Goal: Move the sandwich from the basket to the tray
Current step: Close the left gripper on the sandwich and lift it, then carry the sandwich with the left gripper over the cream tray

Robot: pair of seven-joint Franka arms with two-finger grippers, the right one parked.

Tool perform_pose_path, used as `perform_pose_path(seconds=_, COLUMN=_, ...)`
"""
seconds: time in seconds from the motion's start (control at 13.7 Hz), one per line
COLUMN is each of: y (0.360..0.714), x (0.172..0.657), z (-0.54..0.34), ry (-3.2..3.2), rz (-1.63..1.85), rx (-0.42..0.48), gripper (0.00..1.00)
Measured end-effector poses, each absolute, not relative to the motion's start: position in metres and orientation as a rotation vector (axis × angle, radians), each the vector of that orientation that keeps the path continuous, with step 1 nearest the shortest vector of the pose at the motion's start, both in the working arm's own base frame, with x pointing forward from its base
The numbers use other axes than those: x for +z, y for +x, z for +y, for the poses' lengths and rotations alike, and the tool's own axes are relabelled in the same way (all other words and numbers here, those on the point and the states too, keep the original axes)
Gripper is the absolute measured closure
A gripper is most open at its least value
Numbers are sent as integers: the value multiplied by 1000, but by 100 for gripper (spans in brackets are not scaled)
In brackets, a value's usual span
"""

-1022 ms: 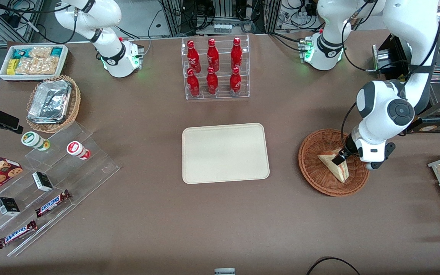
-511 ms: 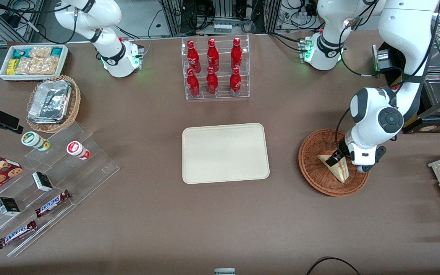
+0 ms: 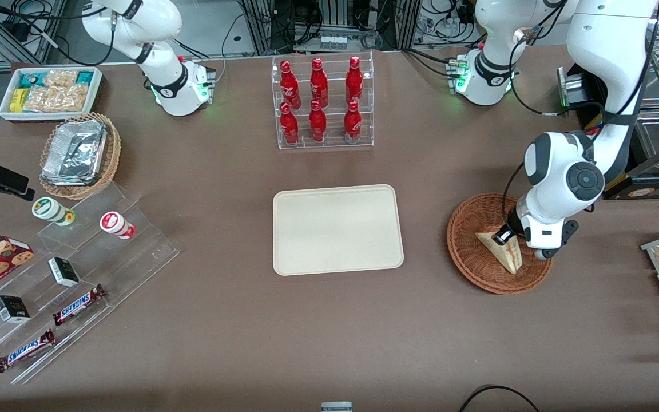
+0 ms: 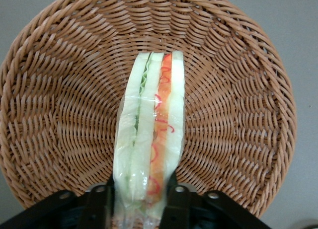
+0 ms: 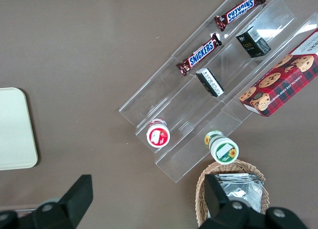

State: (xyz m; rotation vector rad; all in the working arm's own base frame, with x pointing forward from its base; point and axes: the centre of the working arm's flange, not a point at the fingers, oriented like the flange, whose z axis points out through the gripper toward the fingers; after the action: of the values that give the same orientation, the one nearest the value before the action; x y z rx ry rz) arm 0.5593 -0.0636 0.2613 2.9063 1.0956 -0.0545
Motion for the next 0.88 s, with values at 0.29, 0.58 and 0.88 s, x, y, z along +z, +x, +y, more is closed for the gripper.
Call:
perform_pose_path(seconds=0.29, y=562, x=284, z=-65, ry=2965, rz=994, rx=-126, gripper=80)
perform_pose_path(seconds=0.58, y=568, x=339, z=-85, ry=3012, rz=927, rx=-225, gripper=85)
perform_pose_path(seconds=0.88, y=560, x=349, z=-134, ry=3045, rz=788, rx=-254, gripper=85)
